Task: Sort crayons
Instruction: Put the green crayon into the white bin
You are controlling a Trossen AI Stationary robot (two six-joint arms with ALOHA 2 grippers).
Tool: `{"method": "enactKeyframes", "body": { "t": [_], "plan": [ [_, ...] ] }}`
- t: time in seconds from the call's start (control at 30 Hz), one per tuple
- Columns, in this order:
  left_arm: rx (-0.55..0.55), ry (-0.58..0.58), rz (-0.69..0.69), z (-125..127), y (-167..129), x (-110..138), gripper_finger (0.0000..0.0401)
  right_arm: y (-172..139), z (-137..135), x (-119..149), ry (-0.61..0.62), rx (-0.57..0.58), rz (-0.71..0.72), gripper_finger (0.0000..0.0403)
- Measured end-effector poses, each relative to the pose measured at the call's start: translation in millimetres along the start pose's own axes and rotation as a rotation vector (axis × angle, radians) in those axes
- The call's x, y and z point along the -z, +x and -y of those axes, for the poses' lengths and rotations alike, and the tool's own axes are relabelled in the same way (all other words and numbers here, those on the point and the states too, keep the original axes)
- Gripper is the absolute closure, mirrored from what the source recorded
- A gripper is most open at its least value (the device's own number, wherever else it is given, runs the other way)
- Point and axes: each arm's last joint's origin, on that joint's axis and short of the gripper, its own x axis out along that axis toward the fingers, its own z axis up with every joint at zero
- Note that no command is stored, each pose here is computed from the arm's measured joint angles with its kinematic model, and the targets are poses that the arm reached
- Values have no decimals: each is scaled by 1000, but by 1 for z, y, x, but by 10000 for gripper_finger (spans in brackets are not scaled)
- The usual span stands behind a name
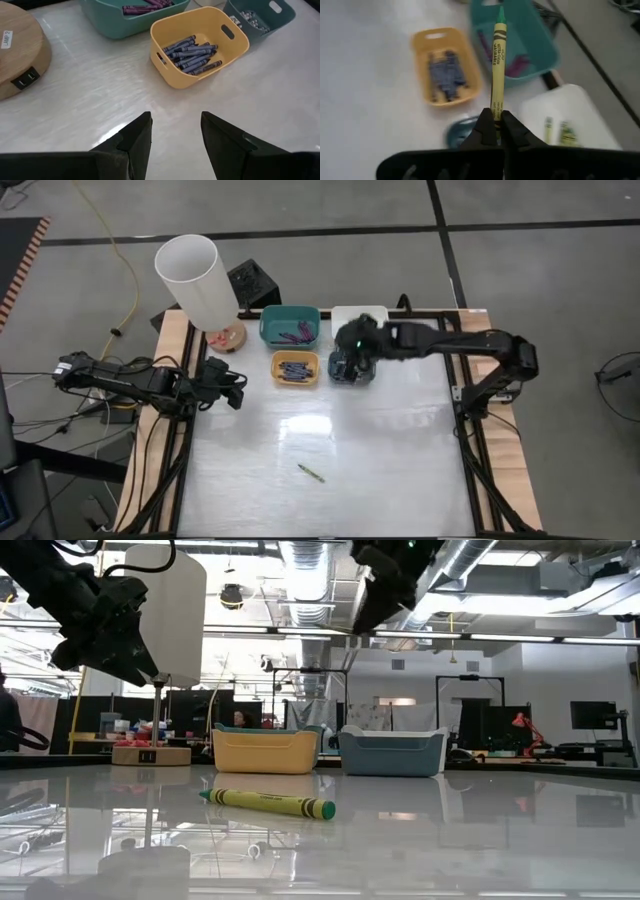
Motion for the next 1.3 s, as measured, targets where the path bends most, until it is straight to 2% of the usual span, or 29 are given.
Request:
{"method": "enactKeyframes", "body": {
  "t": [0.17, 0.43, 0.57, 0.73, 0.83, 1.13, 1.3],
  "plan": [
    [-1, -19, 2, 0, 0, 0, 241, 0, 36, 0, 7, 72, -10, 402],
    [-17, -53, 21, -1, 0, -1, 241, 13, 86, 5, 9, 31, -34, 402],
    [-17, -59, 22, -1, 0, -1, 241, 28, 106, 24, 46, 39, -59, 402],
    [-29, -74, 38, -1, 0, -1, 241, 50, 121, 57, 70, 57, -109, 402],
    [-45, -86, 60, -1, 0, -2, 241, 61, 129, 72, 108, 82, -92, 402],
    [-60, -102, 80, -2, 0, -2, 241, 80, 147, 101, 208, 147, -48, 402],
    [-63, -104, 85, -2, 0, -2, 241, 90, 153, 112, 279, 167, -89, 402]
  ]
}}
